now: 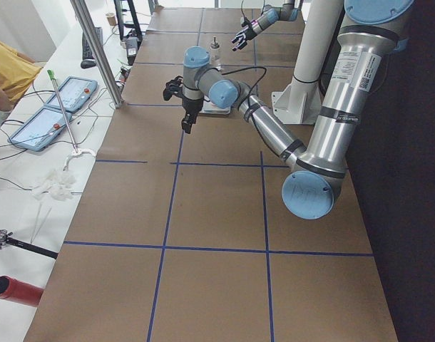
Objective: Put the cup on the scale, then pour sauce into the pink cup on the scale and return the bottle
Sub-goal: 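Open the right gripper and pull it back from the bottle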
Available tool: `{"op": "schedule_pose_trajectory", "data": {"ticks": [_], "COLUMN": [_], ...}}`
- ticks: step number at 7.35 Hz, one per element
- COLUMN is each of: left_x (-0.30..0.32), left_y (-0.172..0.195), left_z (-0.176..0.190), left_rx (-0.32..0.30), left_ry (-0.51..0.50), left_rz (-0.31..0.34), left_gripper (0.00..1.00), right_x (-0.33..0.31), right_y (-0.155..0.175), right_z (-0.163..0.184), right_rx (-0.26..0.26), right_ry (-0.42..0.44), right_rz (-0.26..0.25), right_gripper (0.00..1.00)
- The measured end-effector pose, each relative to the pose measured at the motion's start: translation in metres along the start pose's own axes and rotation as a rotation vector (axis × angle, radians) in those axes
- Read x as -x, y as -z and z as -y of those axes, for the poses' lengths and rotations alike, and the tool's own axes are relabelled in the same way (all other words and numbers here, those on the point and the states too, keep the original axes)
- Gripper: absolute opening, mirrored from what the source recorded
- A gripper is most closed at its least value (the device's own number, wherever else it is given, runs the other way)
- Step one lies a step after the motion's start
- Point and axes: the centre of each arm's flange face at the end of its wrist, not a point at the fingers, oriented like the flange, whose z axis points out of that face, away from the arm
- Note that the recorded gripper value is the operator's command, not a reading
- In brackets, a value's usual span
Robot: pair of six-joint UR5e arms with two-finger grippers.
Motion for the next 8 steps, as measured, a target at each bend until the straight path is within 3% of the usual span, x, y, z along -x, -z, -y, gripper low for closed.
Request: {"op": "schedule_pose_trajectory", "data": {"ticks": [2, 5, 8], "left_x": [0.004, 0.019, 0.078], "left_y": [-0.006, -0.021, -0.027], "left_z": [0.001, 0.006, 0.023], "left_rx": [0.009, 0.035, 0.042], "left_ry": [0.002, -0.068, -0.108], "left_rz": [0.005, 0.023, 0.054], "left_gripper": [0.61, 0.61, 0.61], "right_x": [-0.04, -0.105, -0.187], "right_y": [-0.017, -0.052, -0.091], "right_z": [0.04, 0.137, 0.275], "right_rx": [0.117, 0.296, 0.499], "right_ry": [0.008, -0.017, 0.135], "right_rz": [-0.02, 0.022, 0.016], "right_gripper": [1.0, 1.0, 1.0]}}
